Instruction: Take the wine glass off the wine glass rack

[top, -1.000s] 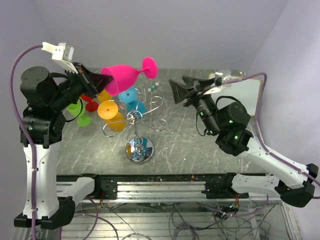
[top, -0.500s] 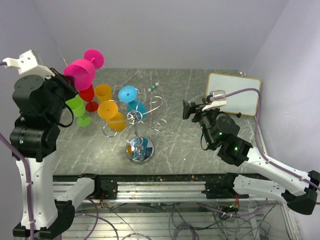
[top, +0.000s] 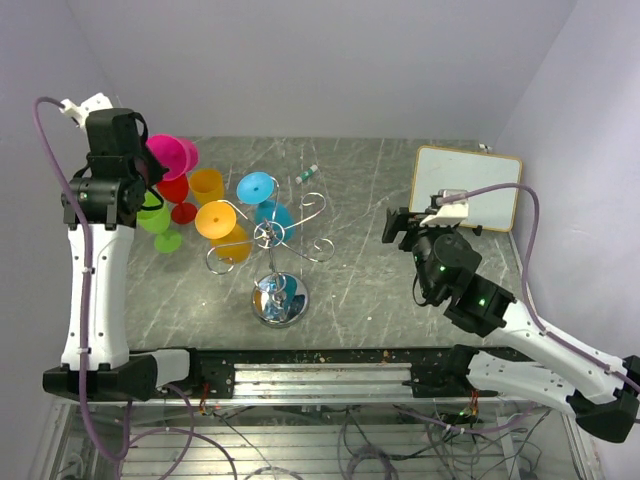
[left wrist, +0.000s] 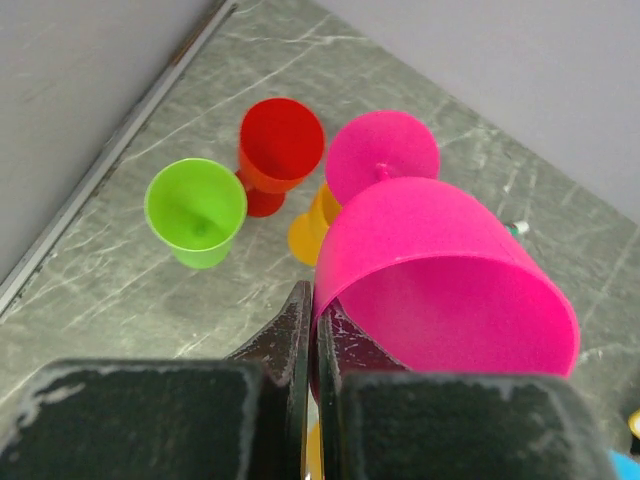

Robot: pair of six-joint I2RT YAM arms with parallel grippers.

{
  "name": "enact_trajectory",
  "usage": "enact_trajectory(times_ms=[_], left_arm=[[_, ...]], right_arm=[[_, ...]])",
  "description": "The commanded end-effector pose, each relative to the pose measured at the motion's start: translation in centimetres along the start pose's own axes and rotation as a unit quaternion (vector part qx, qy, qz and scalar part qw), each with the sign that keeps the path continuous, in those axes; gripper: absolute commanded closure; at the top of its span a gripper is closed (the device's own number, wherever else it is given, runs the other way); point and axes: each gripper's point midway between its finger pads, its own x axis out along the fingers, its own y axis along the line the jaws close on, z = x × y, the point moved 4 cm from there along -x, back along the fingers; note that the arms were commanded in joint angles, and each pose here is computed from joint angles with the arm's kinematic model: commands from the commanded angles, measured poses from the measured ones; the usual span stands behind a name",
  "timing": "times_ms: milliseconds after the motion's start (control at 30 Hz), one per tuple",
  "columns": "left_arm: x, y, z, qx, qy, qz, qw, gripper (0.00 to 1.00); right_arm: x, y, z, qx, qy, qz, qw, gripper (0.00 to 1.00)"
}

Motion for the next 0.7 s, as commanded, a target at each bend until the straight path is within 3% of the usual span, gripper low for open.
enact_trajectory(times_ms=[0,667], left_arm=[[0.2,1.6,0.7,-0.038,0.015,0.012,0.999,0.93],[1.0,5.6,-6.7,-0.04,0.141,0.115,0.983,0.93]], right_arm=[[0.1,-0.7,0.9,0.033,-0.004,-0.007,0.999,0.22],[4.5,-2.7,-4.5,0.024,0.111,-0.036,0.993,0.23]])
